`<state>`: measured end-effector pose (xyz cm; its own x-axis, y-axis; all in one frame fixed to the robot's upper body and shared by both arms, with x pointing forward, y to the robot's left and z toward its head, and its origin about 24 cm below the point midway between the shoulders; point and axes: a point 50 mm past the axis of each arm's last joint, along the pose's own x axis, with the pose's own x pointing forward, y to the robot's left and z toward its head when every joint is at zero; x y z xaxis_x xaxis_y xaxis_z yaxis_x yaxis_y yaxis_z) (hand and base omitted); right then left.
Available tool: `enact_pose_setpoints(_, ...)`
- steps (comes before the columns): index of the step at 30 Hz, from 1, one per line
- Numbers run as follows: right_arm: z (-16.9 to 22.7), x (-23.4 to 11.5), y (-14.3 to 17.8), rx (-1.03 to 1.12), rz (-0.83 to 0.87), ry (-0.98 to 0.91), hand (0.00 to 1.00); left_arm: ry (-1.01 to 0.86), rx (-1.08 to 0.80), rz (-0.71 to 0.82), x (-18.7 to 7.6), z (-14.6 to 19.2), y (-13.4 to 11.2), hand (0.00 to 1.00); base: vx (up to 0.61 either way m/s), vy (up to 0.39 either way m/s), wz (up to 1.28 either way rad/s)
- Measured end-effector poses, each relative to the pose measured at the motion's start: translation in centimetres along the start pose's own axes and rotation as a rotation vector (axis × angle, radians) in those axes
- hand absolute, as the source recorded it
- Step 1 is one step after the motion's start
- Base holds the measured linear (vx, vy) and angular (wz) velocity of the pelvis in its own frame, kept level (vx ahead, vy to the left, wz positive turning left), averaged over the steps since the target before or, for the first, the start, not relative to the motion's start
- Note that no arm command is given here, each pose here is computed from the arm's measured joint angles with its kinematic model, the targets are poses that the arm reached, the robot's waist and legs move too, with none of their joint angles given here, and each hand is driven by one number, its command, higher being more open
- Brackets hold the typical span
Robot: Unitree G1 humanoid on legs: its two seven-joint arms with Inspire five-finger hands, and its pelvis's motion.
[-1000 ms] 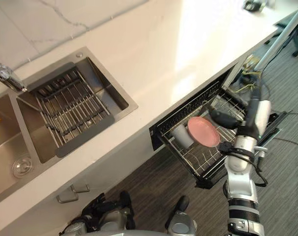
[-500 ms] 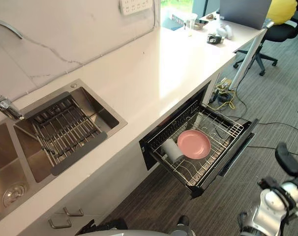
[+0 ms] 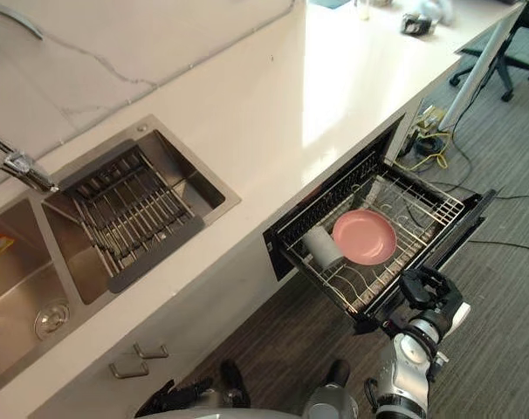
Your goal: Walk over to the sink, pick up the cup, carry it to the dishwasher, place the cup inside the dishwasher, then close the dishwasher door
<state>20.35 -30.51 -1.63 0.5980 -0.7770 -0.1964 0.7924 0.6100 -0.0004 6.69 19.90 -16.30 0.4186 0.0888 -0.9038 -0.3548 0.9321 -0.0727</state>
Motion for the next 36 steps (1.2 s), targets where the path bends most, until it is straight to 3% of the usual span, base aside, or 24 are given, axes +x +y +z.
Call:
enact_pose_setpoints(6,6.8,6.0,0.7,0.011,-0.040,-0.135,0.00,-0.024,0.065,-0.066,0.5,1.5,-1.4,1.00,0.03,0.051,0.26)
enact_pose_setpoints(15,10.9,6.5,4.7,0.120,0.111,-0.247,0.00,-0.051,0.070,-0.130,0.7,2.1,-3.2,1.00,-0.01,0.014,0.12)
enact_pose_setpoints(23,20.6,8.8,3.9,0.816,0.243,-0.418,0.00,-0.119,0.092,-0.272,0.5,1.9,-7.5,1.00,-0.04,0.062,0.42)
enact_pose_setpoints(28,17.7,8.9,6.1,1.056,0.348,-0.280,0.00,-0.147,0.113,-0.293,0.3,1.9,-7.8,1.00,-0.01,0.017,0.24)
enact_pose_setpoints(30,14.3,8.1,8.6,1.131,0.412,-0.124,0.00,-0.156,0.123,-0.303,0.3,2.0,-7.9,1.00,0.00,-0.024,0.17)
enact_pose_setpoints(33,10.7,6.7,9.6,1.157,0.464,-0.063,0.00,-0.158,0.109,-0.307,0.3,2.1,-7.9,1.00,0.03,-0.035,0.11)
enact_pose_setpoints(36,9.7,5.5,9.8,1.244,0.496,-0.057,0.00,-0.159,0.078,-0.300,0.4,2.1,-7.7,1.00,0.03,-0.041,0.01)
